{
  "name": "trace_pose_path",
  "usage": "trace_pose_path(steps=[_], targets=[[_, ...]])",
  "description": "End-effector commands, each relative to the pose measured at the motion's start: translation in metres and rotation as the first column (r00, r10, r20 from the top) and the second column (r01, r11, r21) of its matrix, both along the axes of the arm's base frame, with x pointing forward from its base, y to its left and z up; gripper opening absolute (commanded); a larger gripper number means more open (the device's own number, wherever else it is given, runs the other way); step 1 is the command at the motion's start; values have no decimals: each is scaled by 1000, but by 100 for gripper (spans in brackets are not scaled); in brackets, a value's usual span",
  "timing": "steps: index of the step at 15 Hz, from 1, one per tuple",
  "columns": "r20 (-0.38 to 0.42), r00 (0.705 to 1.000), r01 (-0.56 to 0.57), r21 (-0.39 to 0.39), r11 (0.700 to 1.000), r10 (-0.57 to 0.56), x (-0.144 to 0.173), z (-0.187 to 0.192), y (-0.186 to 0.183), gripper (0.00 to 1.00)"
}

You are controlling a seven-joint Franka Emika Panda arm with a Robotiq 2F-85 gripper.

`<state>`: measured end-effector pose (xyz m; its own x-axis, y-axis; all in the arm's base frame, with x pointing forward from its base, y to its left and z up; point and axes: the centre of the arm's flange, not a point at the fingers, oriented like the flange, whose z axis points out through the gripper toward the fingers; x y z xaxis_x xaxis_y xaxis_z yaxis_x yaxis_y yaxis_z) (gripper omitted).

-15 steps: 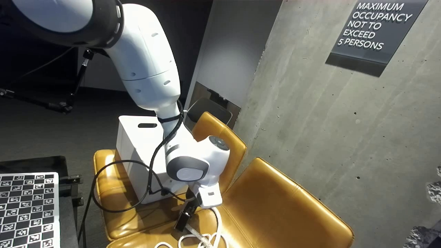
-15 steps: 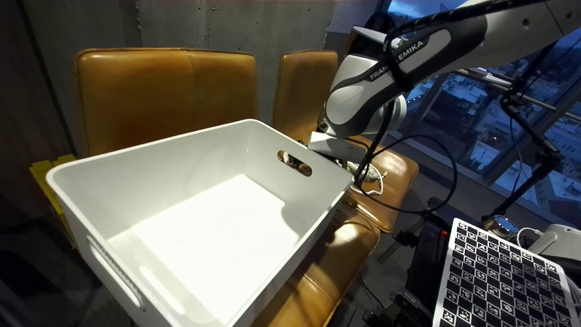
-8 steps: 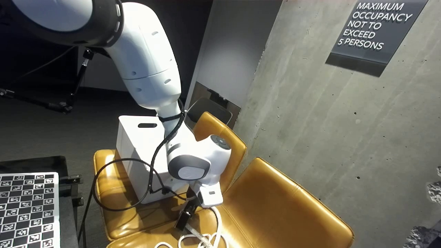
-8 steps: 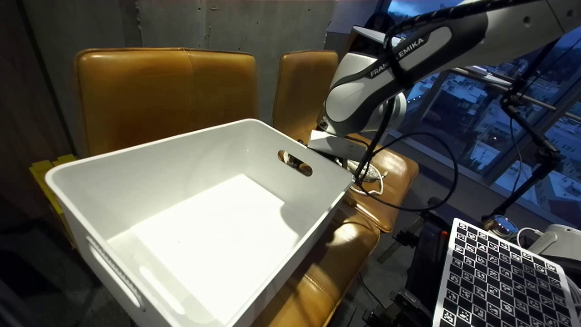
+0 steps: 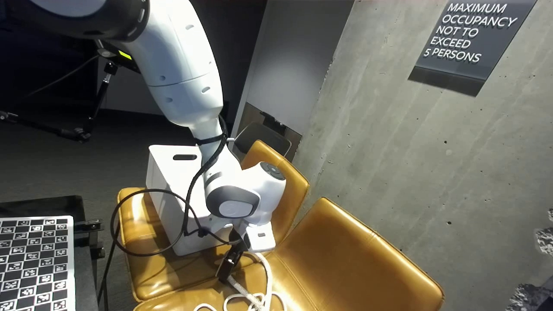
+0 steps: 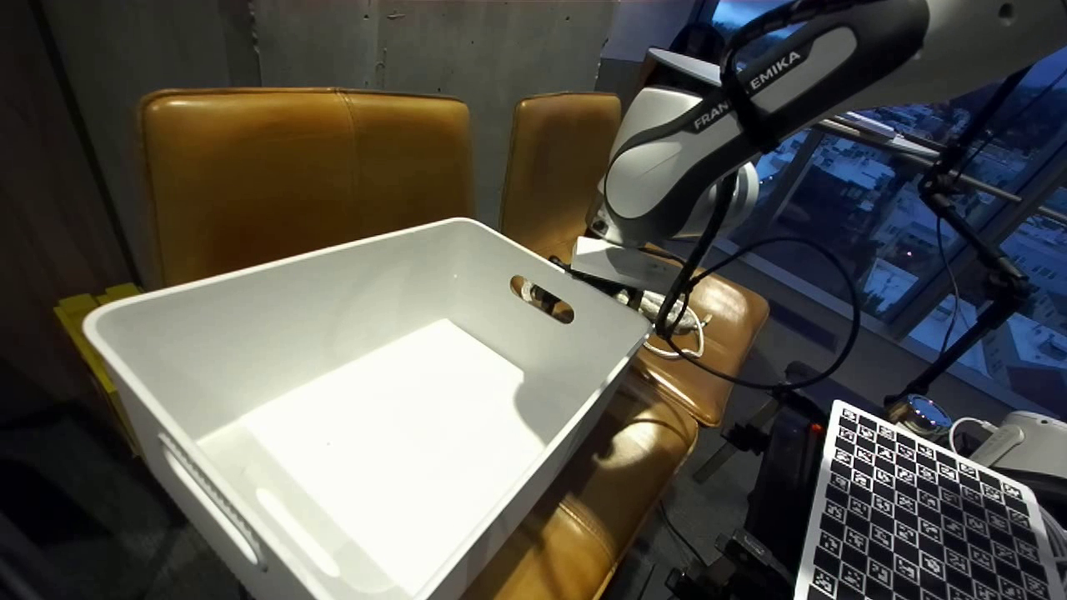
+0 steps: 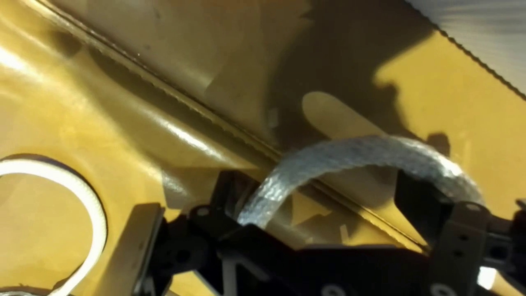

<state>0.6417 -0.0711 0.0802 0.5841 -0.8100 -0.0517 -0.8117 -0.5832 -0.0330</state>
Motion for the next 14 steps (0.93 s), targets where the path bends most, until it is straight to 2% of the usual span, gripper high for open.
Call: trace_pose_path(steps=[1,2,4,9,13,14], targets=[[-31,1000,-6,-9,1000,6,-12,-4,-2,95],[-34,999,-4,-11,1000,3,-11,-7,-5,74],[-40,999,5,-13,1000,-5,-12,-10,-11,69],[-34,999,1,-17,1000,-2,-12,0,-12,31],[-10,996,-92,-48,995,92,-24,36,-7,1],[-8,991,-136,-56,989,136,-33,56,-8,0]])
